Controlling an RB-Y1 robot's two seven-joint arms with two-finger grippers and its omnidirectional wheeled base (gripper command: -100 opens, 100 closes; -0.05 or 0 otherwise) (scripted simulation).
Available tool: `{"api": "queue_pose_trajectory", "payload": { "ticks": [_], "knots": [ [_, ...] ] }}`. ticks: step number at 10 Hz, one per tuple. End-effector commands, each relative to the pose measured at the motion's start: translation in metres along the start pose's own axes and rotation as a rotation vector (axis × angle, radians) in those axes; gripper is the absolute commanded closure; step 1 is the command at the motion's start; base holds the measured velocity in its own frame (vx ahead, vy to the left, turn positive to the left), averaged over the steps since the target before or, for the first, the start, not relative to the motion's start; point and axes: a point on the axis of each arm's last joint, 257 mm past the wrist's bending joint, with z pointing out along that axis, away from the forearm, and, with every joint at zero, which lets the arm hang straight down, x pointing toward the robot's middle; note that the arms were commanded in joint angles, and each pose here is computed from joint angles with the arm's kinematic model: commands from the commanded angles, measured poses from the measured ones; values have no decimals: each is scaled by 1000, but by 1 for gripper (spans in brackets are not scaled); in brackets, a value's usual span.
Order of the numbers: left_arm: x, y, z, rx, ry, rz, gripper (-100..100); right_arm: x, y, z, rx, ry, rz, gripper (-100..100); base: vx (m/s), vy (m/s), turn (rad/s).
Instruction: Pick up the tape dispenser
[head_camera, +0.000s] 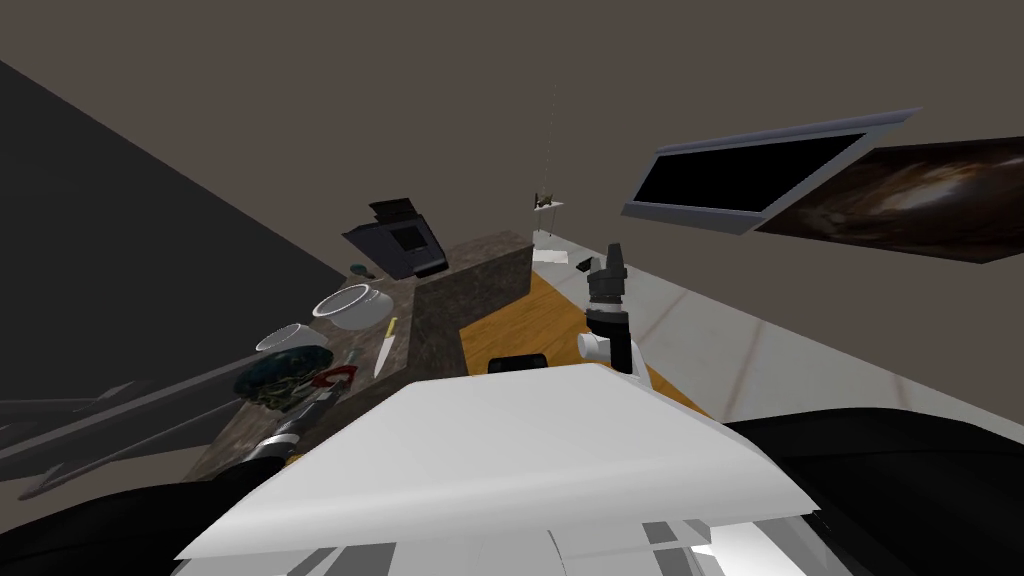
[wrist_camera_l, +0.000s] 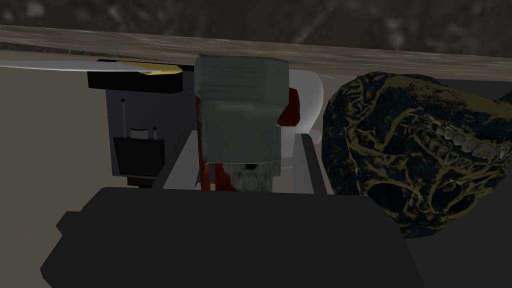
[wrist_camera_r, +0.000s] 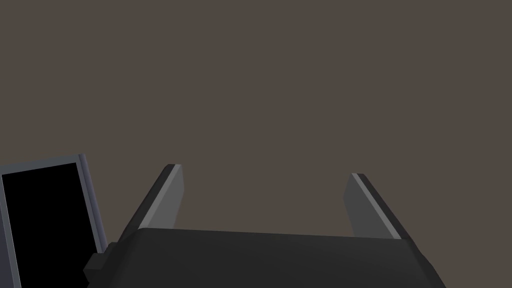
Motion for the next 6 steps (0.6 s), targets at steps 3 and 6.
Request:
{"api": "queue_pose_trajectory", "payload": {
  "ticks": [3,6],
  "knots": [
    [3,-18,9,15,17,-6,100,0,0,0,0,0,0,0,-47,27,15],
    [8,-70,47,87,49,-4,100,0,0,0,0,0,0,0,-69,61,127]
  ]
}}
